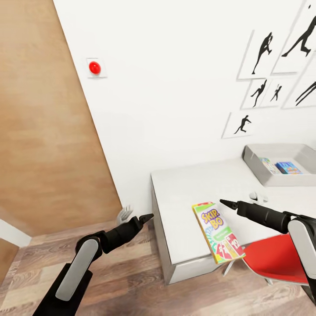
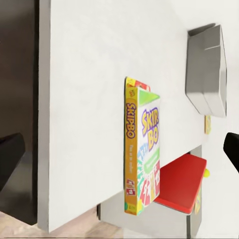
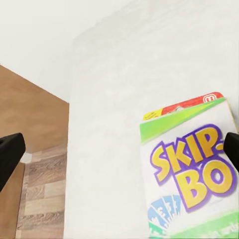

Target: Put all the toys in the child's room - the three board games (two on the bed and one on the table), the two jigsaw puzzles on the table, and the tennis ball on the table - inside the toy box on the table in the child's room.

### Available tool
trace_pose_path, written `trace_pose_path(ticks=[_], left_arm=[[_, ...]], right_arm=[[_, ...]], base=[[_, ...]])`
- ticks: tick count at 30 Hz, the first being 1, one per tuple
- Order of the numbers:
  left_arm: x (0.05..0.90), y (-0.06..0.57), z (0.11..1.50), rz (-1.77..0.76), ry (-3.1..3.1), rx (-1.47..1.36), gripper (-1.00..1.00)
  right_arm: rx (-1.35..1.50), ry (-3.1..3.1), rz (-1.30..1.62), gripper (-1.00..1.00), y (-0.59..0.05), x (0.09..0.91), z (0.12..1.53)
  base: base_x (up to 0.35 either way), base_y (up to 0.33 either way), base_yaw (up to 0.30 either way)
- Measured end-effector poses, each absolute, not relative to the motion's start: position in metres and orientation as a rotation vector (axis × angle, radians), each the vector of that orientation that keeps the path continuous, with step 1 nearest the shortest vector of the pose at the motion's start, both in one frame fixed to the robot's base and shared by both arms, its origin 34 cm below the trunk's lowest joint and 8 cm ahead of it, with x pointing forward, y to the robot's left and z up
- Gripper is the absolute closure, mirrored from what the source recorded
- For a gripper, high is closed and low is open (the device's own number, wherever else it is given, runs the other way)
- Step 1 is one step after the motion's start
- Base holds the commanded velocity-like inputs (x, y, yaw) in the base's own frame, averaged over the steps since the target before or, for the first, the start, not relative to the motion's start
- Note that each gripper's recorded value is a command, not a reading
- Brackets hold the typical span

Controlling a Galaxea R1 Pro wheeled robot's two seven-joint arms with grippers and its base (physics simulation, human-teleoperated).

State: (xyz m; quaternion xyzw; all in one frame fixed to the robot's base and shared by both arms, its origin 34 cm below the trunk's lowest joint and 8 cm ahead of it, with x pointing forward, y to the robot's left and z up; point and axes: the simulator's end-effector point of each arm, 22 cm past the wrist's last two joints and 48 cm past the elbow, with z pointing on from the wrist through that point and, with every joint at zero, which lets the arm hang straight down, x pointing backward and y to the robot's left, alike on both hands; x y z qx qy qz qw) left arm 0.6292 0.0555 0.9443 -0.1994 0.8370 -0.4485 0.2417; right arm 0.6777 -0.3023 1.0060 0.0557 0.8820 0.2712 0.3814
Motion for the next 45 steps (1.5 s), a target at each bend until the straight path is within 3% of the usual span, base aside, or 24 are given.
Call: trace_pose_path(ticks=[23,45], left_arm=[[0.630,0.056,0.950,-1.226,2.279,-0.537,-1.00],[0.631,0.056,0.966,-1.225,2.254,-0.516,-1.00]], right_arm=[[0.139,2.239,0.690,-1.00,-0.303,0.678,1.013],[0.129,2.210,0.686,-1.00,-0.304,0.677,1.030]], base=[[0.000,0.289,-0.256],[0.000,0.232,-0.158]])
